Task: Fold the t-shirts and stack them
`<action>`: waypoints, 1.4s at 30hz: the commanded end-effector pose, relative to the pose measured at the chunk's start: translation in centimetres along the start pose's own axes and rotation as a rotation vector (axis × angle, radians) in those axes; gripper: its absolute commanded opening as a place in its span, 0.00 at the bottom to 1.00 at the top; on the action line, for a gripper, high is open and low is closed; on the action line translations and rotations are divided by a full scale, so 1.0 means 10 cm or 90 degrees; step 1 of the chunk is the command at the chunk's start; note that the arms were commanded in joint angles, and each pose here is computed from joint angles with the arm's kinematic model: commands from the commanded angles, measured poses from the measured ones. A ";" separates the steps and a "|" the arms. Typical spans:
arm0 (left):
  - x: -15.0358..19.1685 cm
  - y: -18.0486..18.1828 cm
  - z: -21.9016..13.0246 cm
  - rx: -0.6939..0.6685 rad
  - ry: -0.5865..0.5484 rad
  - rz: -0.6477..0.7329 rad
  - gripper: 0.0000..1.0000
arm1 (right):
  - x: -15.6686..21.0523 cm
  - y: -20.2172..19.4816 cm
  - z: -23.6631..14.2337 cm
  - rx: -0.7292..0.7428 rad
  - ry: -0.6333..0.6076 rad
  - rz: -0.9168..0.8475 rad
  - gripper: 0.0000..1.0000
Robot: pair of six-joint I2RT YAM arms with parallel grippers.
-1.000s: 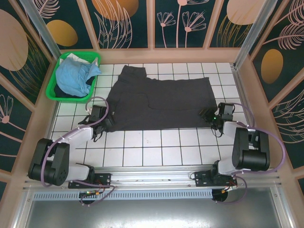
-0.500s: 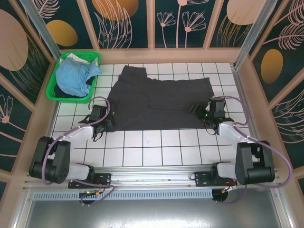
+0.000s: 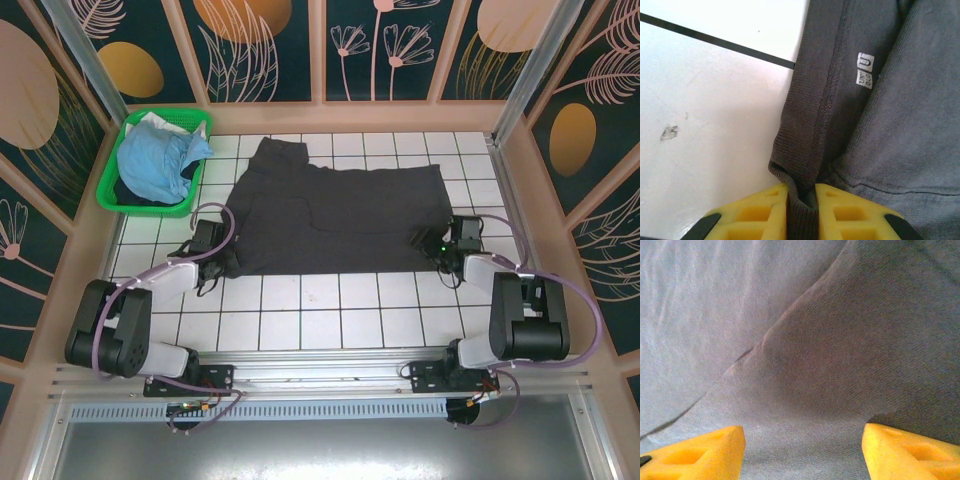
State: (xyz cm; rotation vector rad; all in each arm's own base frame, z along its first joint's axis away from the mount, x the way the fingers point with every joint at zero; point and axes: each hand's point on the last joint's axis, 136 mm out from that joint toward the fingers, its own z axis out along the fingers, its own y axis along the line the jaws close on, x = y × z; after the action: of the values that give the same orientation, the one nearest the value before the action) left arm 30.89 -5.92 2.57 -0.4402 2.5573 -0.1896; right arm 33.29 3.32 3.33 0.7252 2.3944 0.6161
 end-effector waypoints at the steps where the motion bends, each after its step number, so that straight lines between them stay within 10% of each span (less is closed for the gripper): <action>1: -0.05 0.10 -0.10 -0.039 -0.017 0.004 0.18 | 0.09 -0.24 0.00 -0.004 0.004 0.053 0.64; 16: -0.18 0.48 -0.23 -0.196 -0.031 0.004 0.15 | -0.07 -0.36 -0.17 0.018 -0.043 0.046 0.65; 23: -0.30 0.48 -0.29 -0.218 -0.042 0.005 0.51 | -0.11 -0.36 -0.26 0.025 -0.067 0.039 0.65; 28: -0.42 0.22 -0.41 -0.126 -0.063 -0.007 0.54 | -0.15 -0.25 -0.34 0.005 -0.082 0.024 0.65; 33: -0.29 -0.70 -0.49 0.208 -0.030 -0.001 0.47 | -0.10 0.27 -0.40 -0.111 -0.074 -0.014 0.65; 42: 0.07 -0.73 -0.20 0.204 0.007 -0.013 0.59 | 0.07 0.59 -0.12 -0.121 -0.024 -0.061 0.67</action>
State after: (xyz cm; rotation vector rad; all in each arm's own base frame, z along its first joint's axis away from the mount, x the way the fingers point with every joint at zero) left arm 31.42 -12.92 6.55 -0.3093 2.4725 -0.5781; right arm 33.18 8.42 7.20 0.5162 2.3005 0.7945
